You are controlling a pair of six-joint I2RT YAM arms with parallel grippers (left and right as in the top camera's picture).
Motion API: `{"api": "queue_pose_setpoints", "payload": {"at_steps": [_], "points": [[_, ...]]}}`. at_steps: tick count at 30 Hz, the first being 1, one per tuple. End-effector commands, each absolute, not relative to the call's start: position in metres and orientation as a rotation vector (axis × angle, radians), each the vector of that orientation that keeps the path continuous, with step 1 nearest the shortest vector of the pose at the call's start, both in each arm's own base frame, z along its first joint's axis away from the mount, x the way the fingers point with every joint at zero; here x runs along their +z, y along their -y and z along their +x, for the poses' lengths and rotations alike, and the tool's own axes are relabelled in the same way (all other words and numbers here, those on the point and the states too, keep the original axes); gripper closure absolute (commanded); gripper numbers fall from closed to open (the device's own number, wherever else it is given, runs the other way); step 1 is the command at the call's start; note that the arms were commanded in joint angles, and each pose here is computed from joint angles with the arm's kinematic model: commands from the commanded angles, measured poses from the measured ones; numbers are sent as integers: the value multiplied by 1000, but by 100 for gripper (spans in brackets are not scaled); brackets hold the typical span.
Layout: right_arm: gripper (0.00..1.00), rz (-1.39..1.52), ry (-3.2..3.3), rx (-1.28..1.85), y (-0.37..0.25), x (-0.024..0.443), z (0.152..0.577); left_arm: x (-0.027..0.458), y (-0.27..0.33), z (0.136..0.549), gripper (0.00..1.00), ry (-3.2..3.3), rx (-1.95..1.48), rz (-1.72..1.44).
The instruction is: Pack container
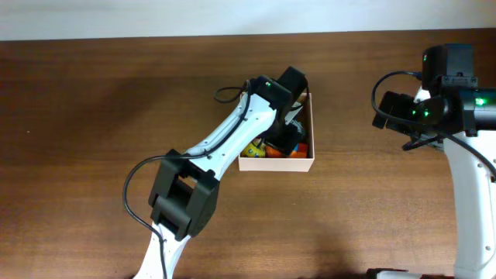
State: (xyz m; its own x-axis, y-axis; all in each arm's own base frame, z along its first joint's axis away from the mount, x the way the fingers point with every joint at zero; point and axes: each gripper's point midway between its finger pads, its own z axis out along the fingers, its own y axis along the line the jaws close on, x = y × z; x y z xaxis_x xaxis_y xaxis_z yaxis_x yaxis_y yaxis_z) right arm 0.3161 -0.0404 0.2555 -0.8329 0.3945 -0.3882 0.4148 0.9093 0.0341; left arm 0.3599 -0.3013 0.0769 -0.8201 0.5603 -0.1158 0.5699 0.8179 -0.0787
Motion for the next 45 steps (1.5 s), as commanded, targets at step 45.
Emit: {"api": "queue_pose_setpoints", "payload": {"at_steps": [45], "points": [[1,538,-2413,-5,32,331,266,278,3,425,1,-2757,-21,-383]]}}
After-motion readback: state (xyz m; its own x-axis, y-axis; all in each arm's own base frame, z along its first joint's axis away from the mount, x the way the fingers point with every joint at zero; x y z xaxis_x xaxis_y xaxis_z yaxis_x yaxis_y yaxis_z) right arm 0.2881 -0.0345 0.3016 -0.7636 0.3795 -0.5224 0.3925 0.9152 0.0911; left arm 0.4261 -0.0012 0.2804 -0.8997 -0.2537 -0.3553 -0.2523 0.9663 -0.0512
